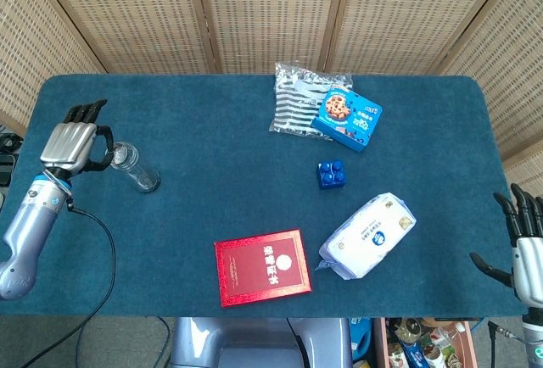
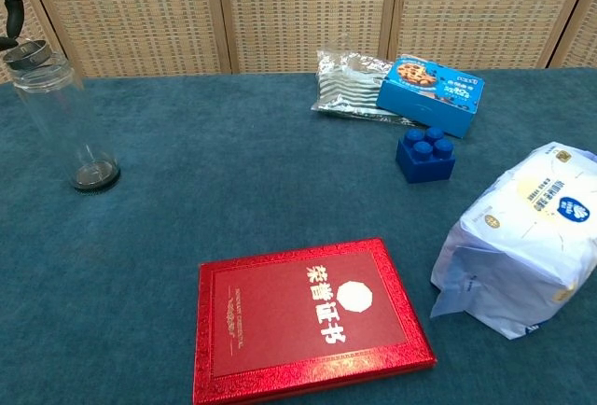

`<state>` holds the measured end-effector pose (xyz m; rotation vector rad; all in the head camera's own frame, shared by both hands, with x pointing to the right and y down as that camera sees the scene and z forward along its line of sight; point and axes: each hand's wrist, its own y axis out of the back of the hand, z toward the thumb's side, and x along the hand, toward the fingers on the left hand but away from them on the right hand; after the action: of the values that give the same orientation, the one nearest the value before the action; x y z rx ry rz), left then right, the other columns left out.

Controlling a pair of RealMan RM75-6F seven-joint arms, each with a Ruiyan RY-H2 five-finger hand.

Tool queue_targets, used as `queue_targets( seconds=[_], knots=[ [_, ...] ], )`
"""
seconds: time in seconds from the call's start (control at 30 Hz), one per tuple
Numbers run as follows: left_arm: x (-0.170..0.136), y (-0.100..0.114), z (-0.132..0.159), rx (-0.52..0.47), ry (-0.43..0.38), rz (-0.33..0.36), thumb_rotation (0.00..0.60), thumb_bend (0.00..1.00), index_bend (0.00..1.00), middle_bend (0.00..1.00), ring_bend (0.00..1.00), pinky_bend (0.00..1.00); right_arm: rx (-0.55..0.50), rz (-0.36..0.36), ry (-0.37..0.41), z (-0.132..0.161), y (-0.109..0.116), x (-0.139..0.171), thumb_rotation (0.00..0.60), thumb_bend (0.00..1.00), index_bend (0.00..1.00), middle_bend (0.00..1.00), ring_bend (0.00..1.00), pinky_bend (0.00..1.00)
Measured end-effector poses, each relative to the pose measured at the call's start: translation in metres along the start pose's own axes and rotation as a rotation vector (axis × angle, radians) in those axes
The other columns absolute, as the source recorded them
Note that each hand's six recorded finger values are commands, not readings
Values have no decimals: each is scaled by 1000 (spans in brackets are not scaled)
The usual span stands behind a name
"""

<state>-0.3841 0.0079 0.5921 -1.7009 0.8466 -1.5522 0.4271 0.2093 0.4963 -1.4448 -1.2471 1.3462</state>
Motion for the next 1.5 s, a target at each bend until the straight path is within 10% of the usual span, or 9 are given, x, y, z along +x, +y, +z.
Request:
queue_targets(
  seconds=[0.23, 1.03, 1.5],
  knots=[
    [-3, 3, 0, 5, 6, -24, 600, 535, 8, 0, 0, 0, -2, -2, 0, 0, 1, 0, 600, 0, 137, 0, 0, 0],
    [8, 5, 4, -2, 13, -8, 600, 533, 0, 0, 0, 0, 5, 4, -3, -1, -2, 0, 600, 0, 137, 0, 0, 0],
    [8, 3, 1, -7, 27, -8, 600, 292, 0, 0, 0, 0, 3, 3, -3, -1, -1, 0, 600, 0, 137, 0, 0, 0]
  ],
)
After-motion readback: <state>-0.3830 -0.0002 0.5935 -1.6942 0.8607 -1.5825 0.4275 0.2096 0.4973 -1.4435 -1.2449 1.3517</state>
